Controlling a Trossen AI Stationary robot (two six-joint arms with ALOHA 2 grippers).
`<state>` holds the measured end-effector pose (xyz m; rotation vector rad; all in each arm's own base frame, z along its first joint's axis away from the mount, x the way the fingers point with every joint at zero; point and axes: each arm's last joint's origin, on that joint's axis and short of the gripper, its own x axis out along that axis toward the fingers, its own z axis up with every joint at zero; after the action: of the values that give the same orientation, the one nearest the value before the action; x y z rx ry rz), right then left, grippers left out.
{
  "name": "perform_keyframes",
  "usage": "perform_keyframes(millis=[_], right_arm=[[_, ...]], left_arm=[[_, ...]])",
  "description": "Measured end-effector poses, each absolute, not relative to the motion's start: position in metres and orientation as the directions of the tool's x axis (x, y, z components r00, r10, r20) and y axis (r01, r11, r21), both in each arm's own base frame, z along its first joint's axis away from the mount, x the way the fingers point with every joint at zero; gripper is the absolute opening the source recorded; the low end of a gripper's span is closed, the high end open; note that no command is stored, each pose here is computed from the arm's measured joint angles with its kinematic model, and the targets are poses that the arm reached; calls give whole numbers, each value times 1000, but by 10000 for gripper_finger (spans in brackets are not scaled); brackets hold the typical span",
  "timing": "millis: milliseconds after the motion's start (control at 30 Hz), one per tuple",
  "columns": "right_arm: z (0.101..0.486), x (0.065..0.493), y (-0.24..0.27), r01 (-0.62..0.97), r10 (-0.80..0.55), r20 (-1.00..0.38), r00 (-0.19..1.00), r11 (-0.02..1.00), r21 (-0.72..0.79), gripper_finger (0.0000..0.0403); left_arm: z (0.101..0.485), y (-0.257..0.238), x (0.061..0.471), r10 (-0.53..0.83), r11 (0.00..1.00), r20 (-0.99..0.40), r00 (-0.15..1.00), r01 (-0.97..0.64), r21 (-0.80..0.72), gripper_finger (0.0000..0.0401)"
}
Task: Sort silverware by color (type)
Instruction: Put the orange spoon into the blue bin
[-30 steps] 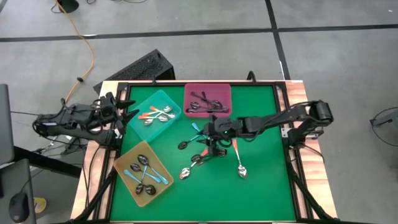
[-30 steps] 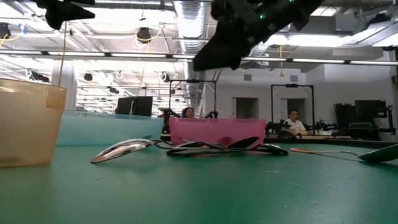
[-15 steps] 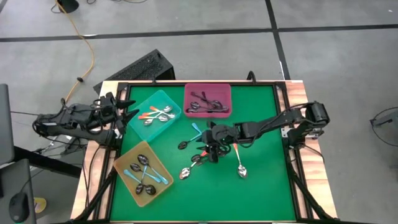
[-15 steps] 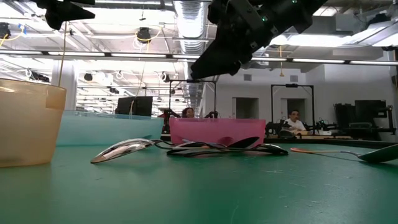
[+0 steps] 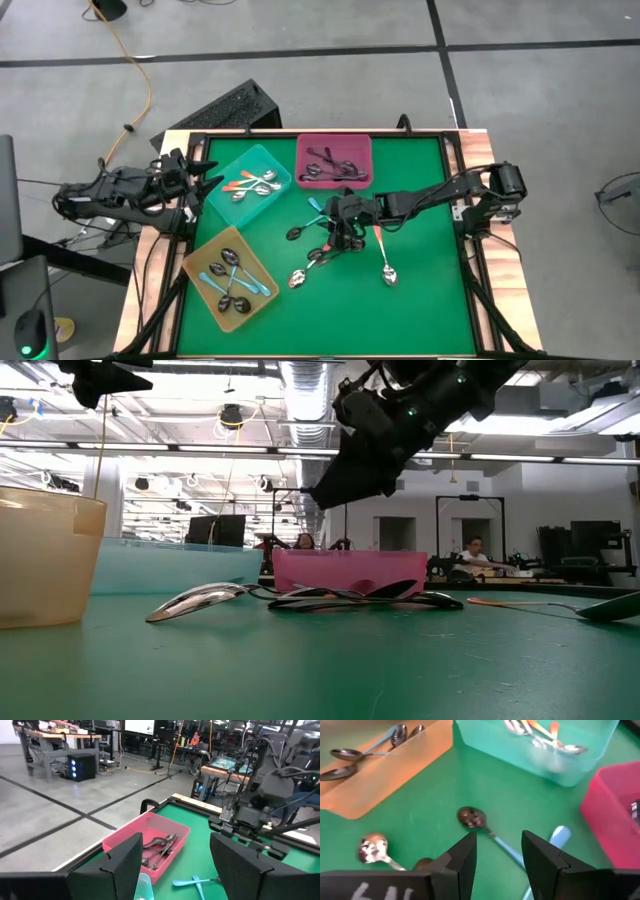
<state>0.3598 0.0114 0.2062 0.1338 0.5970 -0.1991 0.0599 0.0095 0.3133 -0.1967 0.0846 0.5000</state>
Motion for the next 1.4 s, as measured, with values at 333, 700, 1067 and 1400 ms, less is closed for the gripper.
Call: perform_keyframes(millis=[333, 700, 1067, 1400], right_arm=[[206, 359, -28, 315, -233, -575, 784, 948, 45, 164], [201, 355, -23, 400, -227, -622, 750, 904, 152, 164], [195, 349, -9, 472, -340, -666, 664, 881, 21, 164], [194, 347, -27, 531, -372, -671, 641, 846, 38, 164]], left_arm=[[317, 10, 60, 494, 843, -92, 865, -502, -193, 219], [319, 10, 60, 488, 856, -78, 869, -494, -152, 219], [319, 9, 61, 440, 887, -80, 895, -447, -114, 219], [325, 9, 61, 468, 879, -24, 883, -468, -85, 219]])
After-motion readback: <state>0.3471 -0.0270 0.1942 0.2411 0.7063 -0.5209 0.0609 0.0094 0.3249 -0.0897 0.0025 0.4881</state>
